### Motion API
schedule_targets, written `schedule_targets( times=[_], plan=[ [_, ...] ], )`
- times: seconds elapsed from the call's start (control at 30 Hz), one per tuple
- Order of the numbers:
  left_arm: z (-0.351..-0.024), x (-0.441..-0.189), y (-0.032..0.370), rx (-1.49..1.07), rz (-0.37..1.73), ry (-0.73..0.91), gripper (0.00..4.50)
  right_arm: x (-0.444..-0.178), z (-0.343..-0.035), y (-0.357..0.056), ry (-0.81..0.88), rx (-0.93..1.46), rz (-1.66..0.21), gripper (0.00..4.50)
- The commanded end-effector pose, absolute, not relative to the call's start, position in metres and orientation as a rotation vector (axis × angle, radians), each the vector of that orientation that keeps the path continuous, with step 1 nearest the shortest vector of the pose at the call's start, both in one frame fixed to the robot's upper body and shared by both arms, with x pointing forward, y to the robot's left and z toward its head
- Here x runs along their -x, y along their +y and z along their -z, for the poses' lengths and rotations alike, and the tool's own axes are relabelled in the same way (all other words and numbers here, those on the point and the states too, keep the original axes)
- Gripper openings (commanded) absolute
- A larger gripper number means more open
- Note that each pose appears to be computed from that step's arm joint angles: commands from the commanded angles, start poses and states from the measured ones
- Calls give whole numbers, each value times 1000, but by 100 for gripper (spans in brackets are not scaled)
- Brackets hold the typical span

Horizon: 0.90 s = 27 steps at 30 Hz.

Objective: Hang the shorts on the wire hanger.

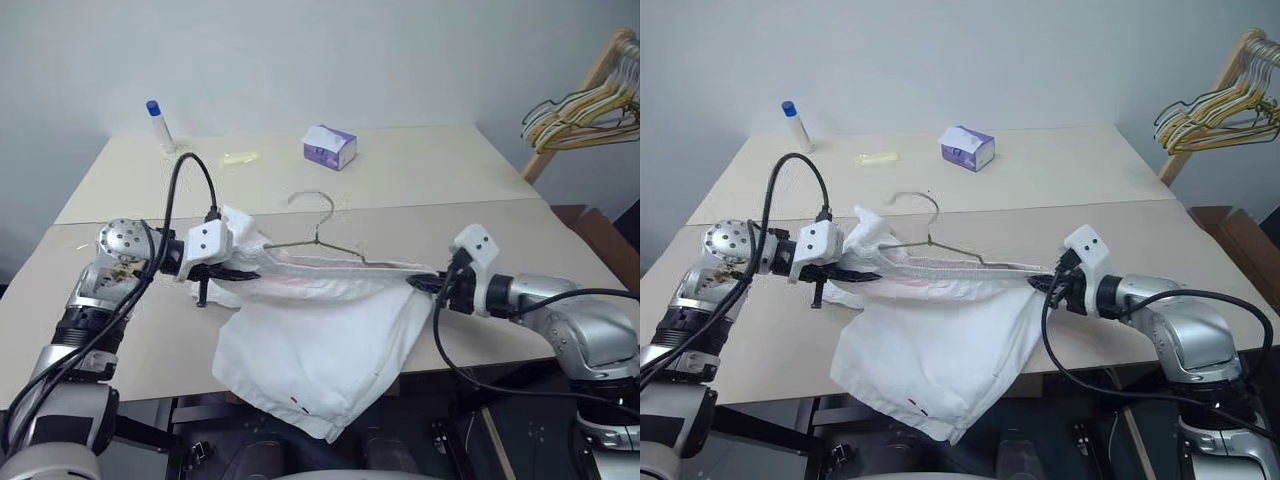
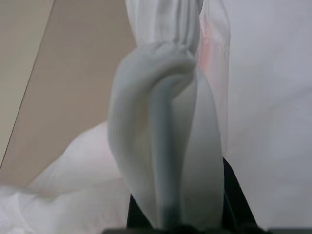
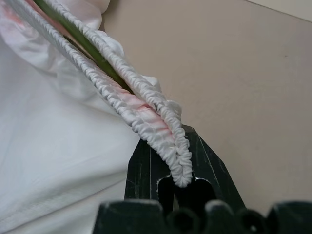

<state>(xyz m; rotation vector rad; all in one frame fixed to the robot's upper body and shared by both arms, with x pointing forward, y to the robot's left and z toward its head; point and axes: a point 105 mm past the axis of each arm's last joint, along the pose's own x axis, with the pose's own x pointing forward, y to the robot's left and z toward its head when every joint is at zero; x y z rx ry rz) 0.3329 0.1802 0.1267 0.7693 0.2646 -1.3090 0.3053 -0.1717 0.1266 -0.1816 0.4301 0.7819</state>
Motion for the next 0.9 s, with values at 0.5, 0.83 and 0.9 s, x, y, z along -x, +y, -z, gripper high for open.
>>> schedule_targets(
  times=[0.5, 0.83, 0.9],
  plan=[
    [-135, -369, 180, -729, 1100, 274, 0, -273, -155, -131, 293, 422, -982, 5],
    [-151, -368, 158, -657, 1147, 167, 0, -286, -140, -117, 295, 499, -943, 208],
    [-156, -365, 155, -644, 1166, 137, 0, -287, -145, -121, 289, 498, -939, 278]
  ],
)
